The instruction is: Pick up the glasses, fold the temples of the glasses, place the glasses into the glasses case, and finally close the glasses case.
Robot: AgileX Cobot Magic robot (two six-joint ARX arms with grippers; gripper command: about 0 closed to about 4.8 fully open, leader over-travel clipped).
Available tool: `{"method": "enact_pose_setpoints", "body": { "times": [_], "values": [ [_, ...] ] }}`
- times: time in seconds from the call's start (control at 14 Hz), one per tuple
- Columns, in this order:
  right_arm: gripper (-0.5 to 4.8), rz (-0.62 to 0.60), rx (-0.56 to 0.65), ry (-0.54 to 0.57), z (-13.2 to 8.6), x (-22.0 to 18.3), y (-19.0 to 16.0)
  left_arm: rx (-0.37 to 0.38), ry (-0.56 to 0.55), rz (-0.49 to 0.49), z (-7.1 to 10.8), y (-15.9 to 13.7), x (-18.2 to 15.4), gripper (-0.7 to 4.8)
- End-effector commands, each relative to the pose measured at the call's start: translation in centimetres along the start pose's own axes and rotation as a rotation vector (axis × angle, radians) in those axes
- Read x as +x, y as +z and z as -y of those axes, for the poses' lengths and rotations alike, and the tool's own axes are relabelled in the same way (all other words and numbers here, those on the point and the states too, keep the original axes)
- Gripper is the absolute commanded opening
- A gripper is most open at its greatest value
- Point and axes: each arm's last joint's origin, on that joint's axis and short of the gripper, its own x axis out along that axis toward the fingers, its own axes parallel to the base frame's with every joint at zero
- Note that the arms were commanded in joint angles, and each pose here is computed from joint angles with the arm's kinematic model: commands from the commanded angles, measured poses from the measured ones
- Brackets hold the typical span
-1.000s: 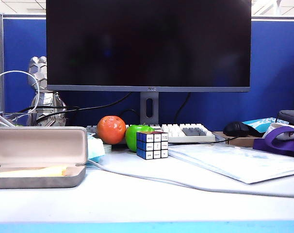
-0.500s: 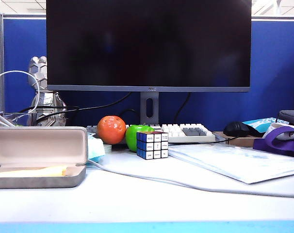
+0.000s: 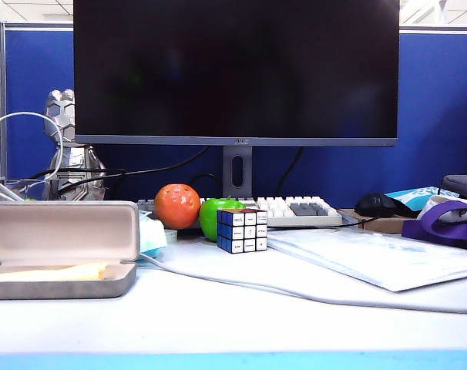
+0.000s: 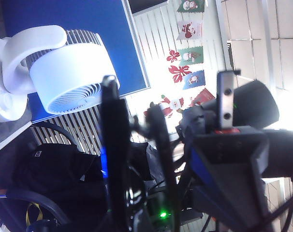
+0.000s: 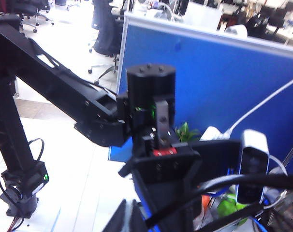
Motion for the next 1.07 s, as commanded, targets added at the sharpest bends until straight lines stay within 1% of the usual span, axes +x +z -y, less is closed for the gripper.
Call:
{"method": "enact_pose_setpoints", "body": {
  "times": [0.07, 0.29, 0.43, 0.5, 0.64, 0.71, 0.79, 0.86, 0.93, 1.07],
  "values": [
    [-0.01, -0.041, 0.052, 0.005, 1.7, 1.7, -2.0, 0.036, -0.019, -0.021, 0.5, -0.1, 0.0, -0.05],
    [-0.01, -0.064, 0.083, 0.011, 2.4, 2.5, -3.1, 0.037, -0.021, -0.05, 0.5, -0.2, 0.0, -0.05],
    [-0.01, -0.065, 0.083, 0.01, 2.4, 2.5, -3.1, 0.059, -0.03, -0.061, 0.6, -0.2, 0.0, -0.05],
    [-0.01, -0.062, 0.078, 0.009, 2.4, 2.5, -3.0, 0.071, -0.035, -0.059, 0.7, -0.2, 0.0, -0.05],
    [-0.01, -0.032, 0.034, -0.008, 2.1, 1.9, -2.0, 0.048, -0.027, -0.052, 0.6, -0.2, 0.0, -0.05],
    [-0.01, -0.016, -0.004, -0.05, 1.8, 1.4, -1.2, 0.053, -0.021, -0.045, 0.4, -0.2, 0.0, -0.05],
    [-0.01, -0.007, -0.034, -0.098, 1.5, 0.9, -0.5, 0.093, -0.015, -0.018, 0.4, -0.1, 0.0, -0.05],
    [-0.01, -0.011, -0.049, -0.145, 1.2, 0.5, 0.0, 0.107, -0.003, 0.02, 0.2, 0.0, 0.0, -0.05],
    [-0.01, -0.019, -0.055, -0.193, 0.9, 0.1, 0.4, 0.064, 0.029, 0.062, -0.2, 0.1, 0.0, -0.05],
    [-0.01, -0.02, -0.037, -0.241, 0.5, -0.5, 0.9, 0.004, 0.171, 0.122, -2.1, -0.1, -0.2, -0.05]
  ]
}}
